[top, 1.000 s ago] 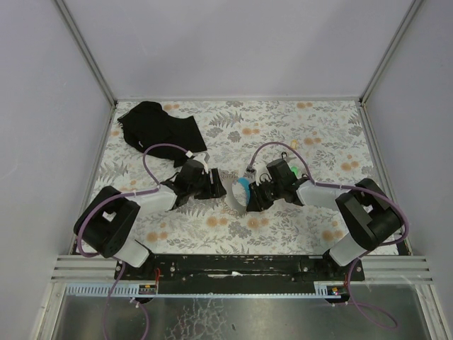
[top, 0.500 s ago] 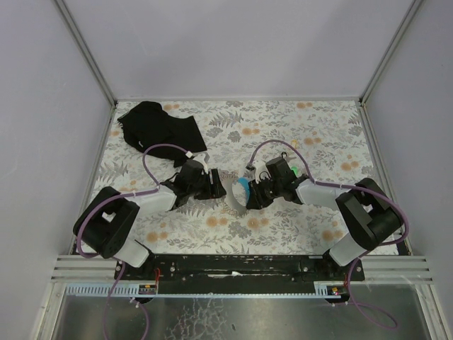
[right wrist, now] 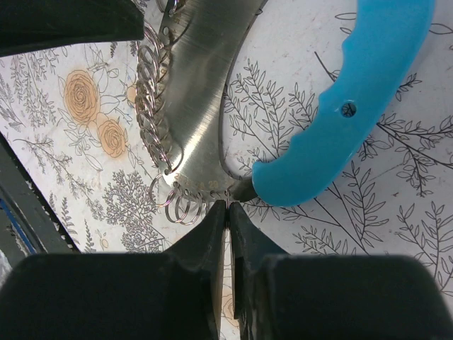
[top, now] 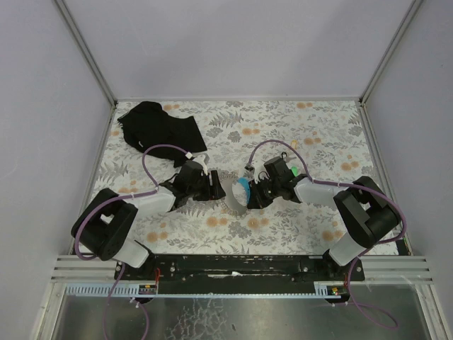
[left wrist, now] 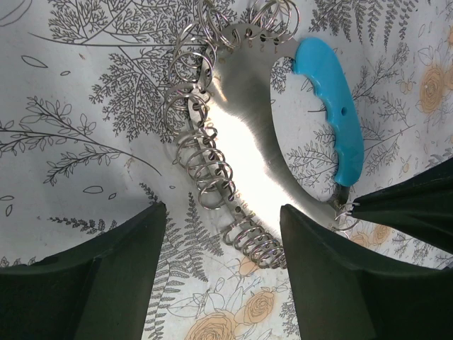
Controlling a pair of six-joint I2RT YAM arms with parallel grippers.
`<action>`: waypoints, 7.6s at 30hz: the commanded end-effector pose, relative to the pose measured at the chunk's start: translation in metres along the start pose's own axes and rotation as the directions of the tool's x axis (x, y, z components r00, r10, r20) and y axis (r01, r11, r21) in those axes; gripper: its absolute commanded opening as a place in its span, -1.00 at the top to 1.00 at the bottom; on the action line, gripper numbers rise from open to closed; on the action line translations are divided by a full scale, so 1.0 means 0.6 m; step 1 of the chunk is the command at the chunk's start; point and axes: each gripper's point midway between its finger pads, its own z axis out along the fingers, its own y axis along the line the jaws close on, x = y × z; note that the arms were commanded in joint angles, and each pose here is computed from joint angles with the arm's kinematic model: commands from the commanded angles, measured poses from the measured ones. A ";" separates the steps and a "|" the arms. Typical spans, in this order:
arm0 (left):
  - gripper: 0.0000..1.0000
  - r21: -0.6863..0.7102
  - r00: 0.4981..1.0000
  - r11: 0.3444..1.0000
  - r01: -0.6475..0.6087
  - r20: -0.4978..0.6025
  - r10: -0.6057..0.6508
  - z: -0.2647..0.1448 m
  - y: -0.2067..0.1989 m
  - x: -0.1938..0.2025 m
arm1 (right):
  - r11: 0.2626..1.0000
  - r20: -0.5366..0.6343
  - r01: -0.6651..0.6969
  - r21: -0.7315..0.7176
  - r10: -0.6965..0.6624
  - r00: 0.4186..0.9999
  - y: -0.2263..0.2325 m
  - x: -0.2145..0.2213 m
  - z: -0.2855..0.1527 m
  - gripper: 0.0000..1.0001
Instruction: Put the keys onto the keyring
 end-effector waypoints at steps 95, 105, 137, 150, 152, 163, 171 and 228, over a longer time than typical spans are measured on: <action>-0.66 0.304 0.725 0.744 -0.594 0.602 0.333 -0.179 -0.147 -0.092 | 0.526 0.777 0.848 -0.069 -0.504 0.376 0.221 -0.194 -0.164 1.00; -0.71 0.261 0.659 0.707 -0.658 0.654 0.372 -0.191 -0.140 -0.083 | 0.550 0.740 0.833 -0.051 -0.539 0.401 0.202 -0.191 -0.156 1.00; -0.18 0.402 0.613 0.499 -0.768 0.687 0.390 -0.194 -0.210 -0.053 | 0.536 0.750 0.835 -0.126 -0.499 0.434 0.206 -0.169 -0.143 1.00; 0.04 0.412 0.610 0.478 -0.776 0.685 0.399 -0.192 -0.217 -0.050 | 0.533 0.744 0.834 -0.146 -0.497 0.447 0.206 -0.160 -0.140 1.00; 0.07 0.412 0.608 0.475 -0.778 0.687 0.399 -0.193 -0.218 -0.050 | 0.536 0.742 0.831 -0.151 -0.495 0.453 0.205 -0.159 -0.139 1.00; 0.23 0.373 0.591 0.507 -0.777 0.709 0.384 -0.199 -0.214 -0.062 | 0.541 0.734 0.824 -0.169 -0.489 0.472 0.204 -0.151 -0.135 1.00; 0.17 0.431 0.607 0.446 -0.784 0.681 0.409 -0.194 -0.224 -0.042 | 0.542 0.732 0.823 -0.172 -0.489 0.475 0.203 -0.155 -0.134 1.00; 0.07 0.367 0.806 0.720 -0.589 0.193 0.560 -0.029 -0.180 0.074 | 0.986 0.122 -0.050 0.156 0.031 0.992 0.028 0.018 -0.129 0.04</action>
